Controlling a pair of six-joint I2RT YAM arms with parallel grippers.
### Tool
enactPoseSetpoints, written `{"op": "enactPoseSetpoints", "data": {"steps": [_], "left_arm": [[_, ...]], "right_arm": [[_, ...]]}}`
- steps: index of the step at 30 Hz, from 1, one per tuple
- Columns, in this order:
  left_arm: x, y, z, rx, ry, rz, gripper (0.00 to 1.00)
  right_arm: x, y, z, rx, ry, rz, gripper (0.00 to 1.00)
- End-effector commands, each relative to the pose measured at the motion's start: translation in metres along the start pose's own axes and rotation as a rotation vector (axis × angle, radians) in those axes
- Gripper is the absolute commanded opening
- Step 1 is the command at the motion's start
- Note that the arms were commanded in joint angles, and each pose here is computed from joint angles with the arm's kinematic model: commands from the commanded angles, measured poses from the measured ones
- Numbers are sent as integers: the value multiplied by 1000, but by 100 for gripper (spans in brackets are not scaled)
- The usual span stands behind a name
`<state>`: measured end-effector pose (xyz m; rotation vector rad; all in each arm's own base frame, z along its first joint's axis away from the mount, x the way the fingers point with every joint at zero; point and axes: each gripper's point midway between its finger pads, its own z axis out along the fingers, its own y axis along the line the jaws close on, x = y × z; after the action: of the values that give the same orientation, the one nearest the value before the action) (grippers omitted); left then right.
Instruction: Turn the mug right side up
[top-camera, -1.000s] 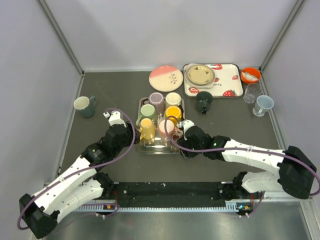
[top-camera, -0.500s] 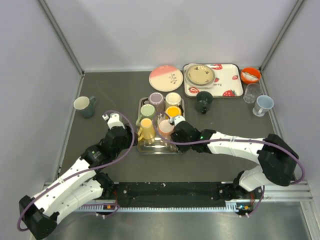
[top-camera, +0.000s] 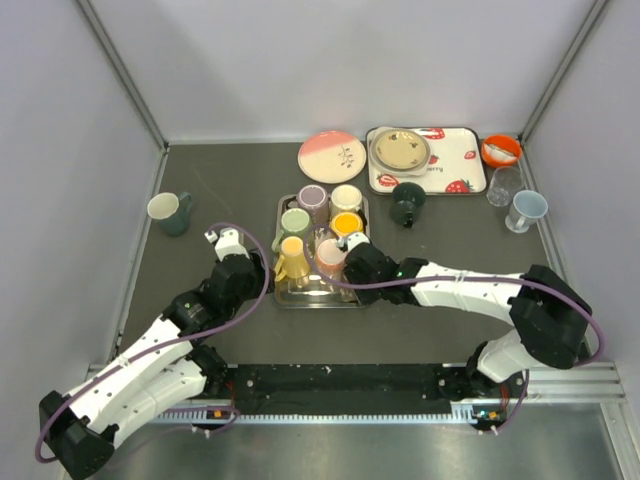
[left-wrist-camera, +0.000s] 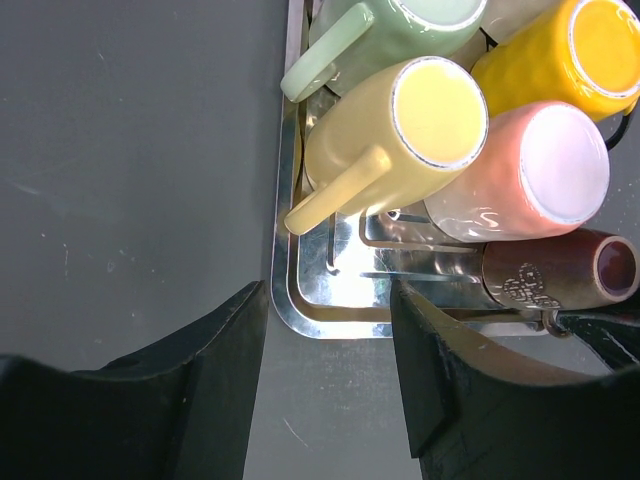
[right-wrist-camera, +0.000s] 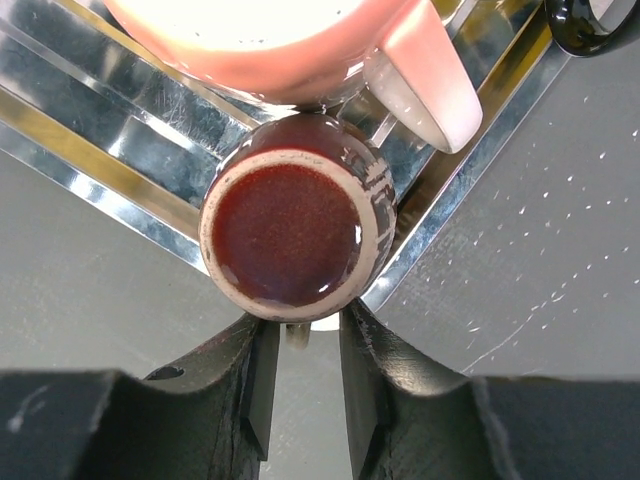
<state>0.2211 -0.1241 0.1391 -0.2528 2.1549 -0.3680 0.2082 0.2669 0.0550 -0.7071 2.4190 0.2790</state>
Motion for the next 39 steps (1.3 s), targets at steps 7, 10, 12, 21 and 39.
{"op": "enactPoseSetpoints", "data": {"steps": [7,10,12,21,39], "left_arm": [[-1,0,1,5,-19,-15,57],[0,0,2,8,-15,-19,57],[0,0,1,11,-14,-21,57],[-15,-10,-3,46,-56,-33,56],[-78,-170,-106,1055,-239,-181,60]], "right_arm": [[-17,12,2,-18,-20,-6,10],[-16,10,0,-9,-14,1,0],[-20,9,-8,-10,-39,11,0],[-78,5,-116,-111,-318,95,0],[-174,12,-229,-876,-743,517,0]]}}
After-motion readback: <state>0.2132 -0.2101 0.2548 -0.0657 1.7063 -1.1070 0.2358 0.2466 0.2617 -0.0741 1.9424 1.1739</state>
